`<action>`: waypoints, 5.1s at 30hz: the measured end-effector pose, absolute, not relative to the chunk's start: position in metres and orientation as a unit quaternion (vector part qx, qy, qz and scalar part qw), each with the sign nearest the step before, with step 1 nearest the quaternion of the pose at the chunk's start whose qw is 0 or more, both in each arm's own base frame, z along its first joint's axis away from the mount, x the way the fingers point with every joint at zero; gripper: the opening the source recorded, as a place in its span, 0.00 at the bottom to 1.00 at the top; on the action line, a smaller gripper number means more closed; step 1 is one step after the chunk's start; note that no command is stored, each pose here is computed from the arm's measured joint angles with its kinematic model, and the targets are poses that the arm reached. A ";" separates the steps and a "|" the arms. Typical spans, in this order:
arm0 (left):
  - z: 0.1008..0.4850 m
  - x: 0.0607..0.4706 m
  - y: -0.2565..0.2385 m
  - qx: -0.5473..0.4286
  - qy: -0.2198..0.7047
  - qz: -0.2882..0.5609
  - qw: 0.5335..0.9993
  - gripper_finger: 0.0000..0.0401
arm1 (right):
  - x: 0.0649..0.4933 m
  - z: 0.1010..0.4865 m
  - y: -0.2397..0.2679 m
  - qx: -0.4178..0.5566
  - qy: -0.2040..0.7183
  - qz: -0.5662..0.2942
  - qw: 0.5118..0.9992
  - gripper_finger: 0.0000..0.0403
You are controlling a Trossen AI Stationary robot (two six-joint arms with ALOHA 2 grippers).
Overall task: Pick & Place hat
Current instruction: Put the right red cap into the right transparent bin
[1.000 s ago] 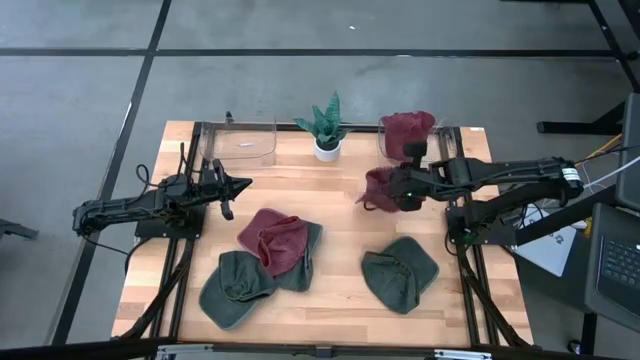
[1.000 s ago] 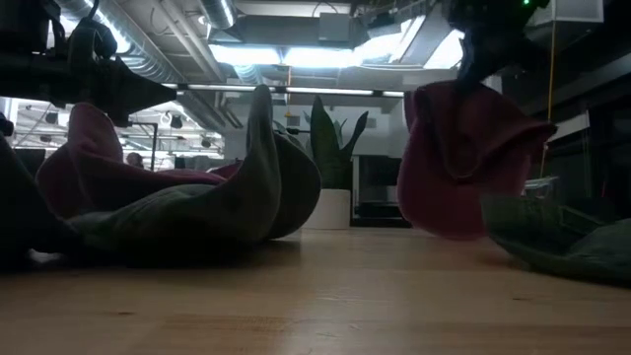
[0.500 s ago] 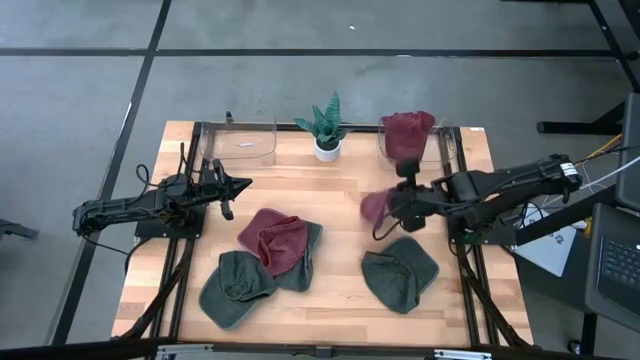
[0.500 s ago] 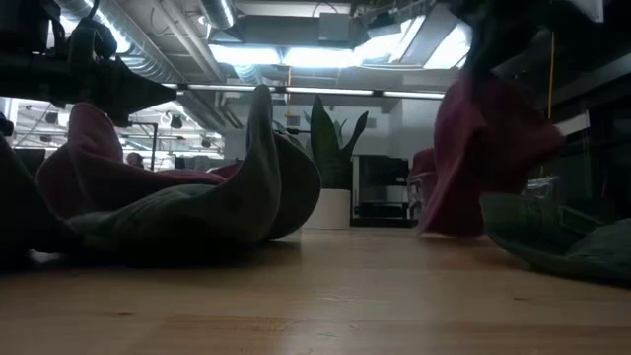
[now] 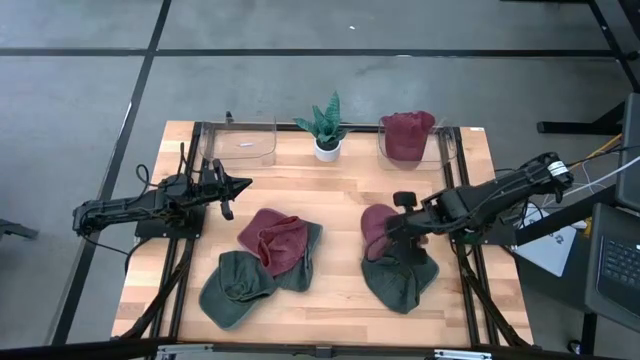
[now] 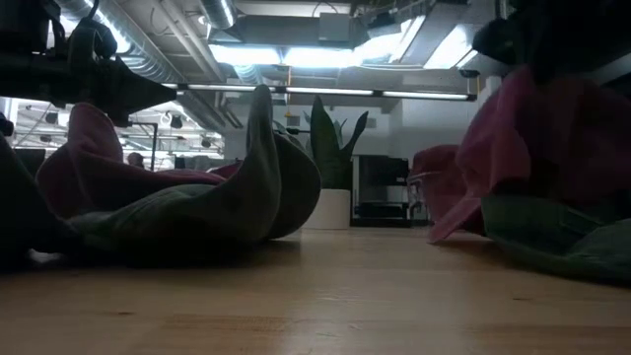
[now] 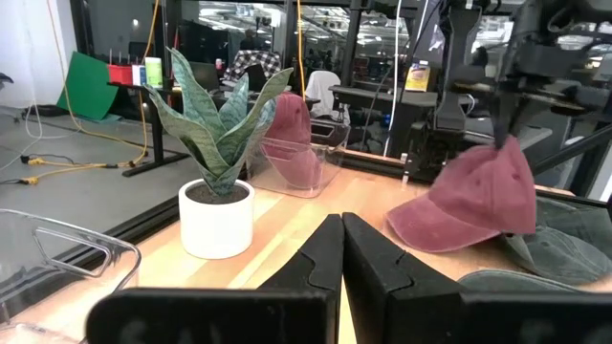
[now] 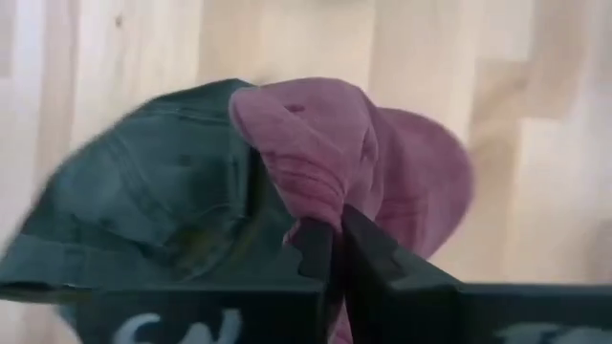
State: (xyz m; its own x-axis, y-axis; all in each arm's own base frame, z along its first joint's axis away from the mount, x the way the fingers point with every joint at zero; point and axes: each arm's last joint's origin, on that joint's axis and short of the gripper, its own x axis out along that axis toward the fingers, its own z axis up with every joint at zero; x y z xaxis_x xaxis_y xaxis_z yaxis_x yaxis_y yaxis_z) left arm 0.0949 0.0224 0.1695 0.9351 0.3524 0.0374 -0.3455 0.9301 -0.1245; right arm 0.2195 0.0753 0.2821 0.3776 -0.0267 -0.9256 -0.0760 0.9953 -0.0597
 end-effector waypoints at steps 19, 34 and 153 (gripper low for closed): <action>0.169 0.095 0.022 -0.058 -0.029 0.178 0.982 0.01 | 0.232 0.248 0.104 0.125 0.613 0.075 0.777 0.49; 0.169 0.095 0.022 -0.058 -0.029 0.178 0.982 0.01 | 0.217 0.290 0.104 0.275 0.675 -0.041 0.683 0.66; 0.169 0.095 0.022 -0.058 -0.030 0.178 0.982 0.01 | 0.259 0.146 0.084 -0.456 0.523 0.430 0.578 0.03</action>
